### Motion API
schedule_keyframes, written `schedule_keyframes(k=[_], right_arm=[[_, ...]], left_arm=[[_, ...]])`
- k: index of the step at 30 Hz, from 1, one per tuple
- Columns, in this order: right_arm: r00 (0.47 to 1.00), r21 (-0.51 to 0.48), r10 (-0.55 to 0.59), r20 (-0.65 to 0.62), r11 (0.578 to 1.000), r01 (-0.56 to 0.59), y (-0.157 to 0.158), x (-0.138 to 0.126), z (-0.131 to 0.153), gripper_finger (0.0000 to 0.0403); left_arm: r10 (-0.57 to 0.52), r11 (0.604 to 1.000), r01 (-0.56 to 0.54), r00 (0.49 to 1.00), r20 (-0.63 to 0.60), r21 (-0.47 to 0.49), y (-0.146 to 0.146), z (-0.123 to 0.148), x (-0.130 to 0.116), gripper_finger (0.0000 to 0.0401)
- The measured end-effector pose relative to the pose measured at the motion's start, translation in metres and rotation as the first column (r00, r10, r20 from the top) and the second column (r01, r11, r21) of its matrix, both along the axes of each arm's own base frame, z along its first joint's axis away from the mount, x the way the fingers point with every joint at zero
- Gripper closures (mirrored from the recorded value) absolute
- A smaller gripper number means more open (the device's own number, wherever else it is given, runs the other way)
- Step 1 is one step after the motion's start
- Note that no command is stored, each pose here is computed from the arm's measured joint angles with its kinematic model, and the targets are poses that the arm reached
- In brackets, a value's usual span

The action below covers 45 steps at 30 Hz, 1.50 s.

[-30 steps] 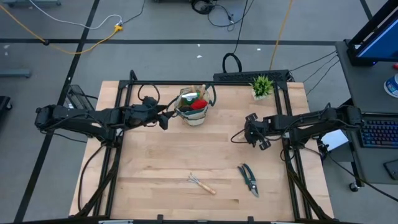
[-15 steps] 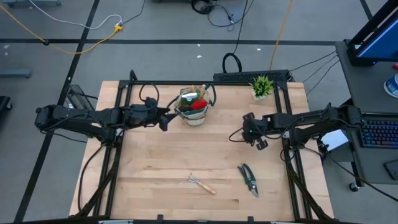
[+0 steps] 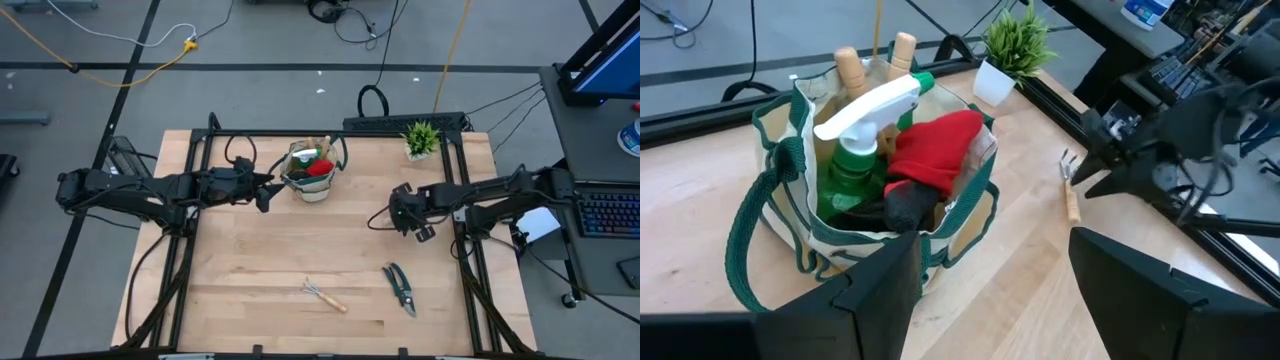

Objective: Pick & Place Garden tools in Gardening bag
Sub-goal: Put the top hand rake into the gardening bag

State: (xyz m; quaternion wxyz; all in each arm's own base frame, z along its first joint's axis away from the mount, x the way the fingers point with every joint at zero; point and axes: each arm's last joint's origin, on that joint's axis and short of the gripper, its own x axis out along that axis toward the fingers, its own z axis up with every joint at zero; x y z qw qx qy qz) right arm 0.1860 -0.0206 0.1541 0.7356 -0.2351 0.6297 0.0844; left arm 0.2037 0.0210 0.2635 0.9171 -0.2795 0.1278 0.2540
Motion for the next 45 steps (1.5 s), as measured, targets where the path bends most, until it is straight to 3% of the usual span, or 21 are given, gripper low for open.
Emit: schedule_keyframes(k=[9, 17, 26, 37, 45], right_arm=[[0.995, -0.03, -0.047, -0.086, 0.999, 0.044, -0.009, 0.008, -0.022, 0.0263], [0.989, -0.038, -0.05, -0.137, 0.998, 0.045, -0.01, 0.008, -0.03, 0.0349], [0.996, -0.04, -0.07, -0.059, 0.997, 0.067, -0.011, 0.015, -0.02, 0.0351], [0.992, 0.113, -0.106, 0.066, 0.989, 0.098, -0.012, 0.038, 0.004, 0.0351], [0.979, 0.292, -0.128, 0.157, 0.953, 0.078, -0.009, 0.056, 0.027, 0.0351]], left_arm=[[-0.007, 1.0, 0.007, 1.0, -0.004, 0.005, -0.001, 0.0, 0.0, 0.0137], [-0.032, 0.999, 0.032, 0.999, -0.011, 0.011, -0.002, 0.0, 0.0, 0.0137], [-0.031, 0.999, 0.031, 0.999, -0.007, 0.009, -0.002, 0.0, 0.0, 0.0137], [-0.013, 0.998, 0.015, 0.999, 0.031, -0.058, -0.003, 0.001, 0.001, 0.0137], [-0.083, 0.987, 0.09, 0.995, 0.057, -0.132, -0.006, 0.001, 0.002, 0.0137]])
